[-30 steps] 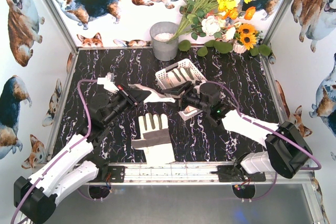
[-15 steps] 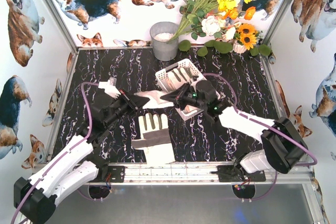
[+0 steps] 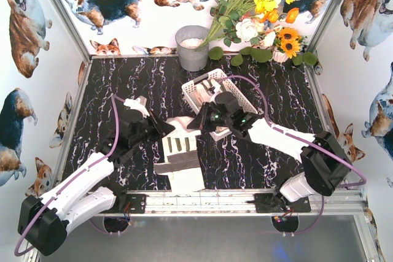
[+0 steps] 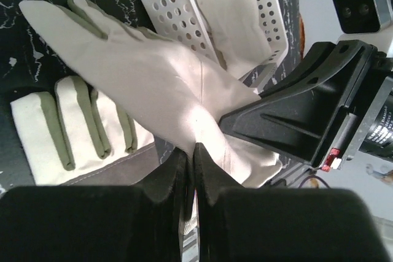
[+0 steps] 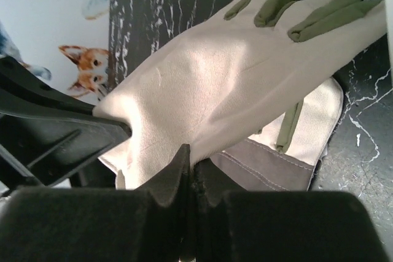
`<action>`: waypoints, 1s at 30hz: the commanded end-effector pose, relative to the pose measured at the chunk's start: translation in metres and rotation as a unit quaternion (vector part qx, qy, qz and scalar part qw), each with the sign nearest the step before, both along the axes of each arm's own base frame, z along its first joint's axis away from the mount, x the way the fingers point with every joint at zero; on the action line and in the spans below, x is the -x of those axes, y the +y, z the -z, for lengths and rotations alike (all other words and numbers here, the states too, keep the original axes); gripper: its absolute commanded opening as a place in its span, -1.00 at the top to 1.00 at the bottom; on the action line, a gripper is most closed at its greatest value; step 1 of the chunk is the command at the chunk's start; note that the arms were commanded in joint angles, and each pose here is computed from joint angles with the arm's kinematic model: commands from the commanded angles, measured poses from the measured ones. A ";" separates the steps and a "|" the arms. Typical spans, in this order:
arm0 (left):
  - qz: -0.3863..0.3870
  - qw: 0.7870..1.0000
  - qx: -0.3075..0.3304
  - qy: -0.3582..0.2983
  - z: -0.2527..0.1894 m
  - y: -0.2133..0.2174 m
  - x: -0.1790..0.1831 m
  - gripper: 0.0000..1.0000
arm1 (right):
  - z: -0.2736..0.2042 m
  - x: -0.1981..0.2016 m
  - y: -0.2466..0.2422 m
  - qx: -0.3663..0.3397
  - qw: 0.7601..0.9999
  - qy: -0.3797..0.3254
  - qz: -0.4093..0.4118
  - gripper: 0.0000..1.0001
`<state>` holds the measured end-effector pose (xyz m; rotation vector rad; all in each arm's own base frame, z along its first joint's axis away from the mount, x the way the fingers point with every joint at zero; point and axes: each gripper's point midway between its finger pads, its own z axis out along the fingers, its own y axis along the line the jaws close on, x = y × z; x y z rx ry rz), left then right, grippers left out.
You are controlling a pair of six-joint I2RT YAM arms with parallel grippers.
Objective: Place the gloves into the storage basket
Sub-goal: Pair the glove with the glove.
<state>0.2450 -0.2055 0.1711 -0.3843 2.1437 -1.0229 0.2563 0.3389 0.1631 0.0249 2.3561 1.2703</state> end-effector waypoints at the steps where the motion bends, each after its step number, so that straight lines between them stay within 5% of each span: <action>1: -0.013 0.998 -0.041 -0.034 -0.006 0.014 -0.005 1.00 | -0.006 0.008 0.014 0.016 0.998 -0.048 -0.045 1.00; 10: -0.007 0.996 -0.085 -0.038 -0.007 0.022 -0.004 1.00 | -0.008 0.004 0.030 0.012 0.996 -0.062 -0.066 1.00; 17: 0.000 0.994 -0.096 0.051 0.038 0.026 0.019 1.00 | 0.026 0.029 0.021 0.060 0.995 -0.020 -0.080 1.00; 30: 0.069 0.993 -0.025 0.087 0.038 0.008 0.059 1.00 | 0.027 0.060 0.018 0.077 0.990 -0.014 -0.113 1.00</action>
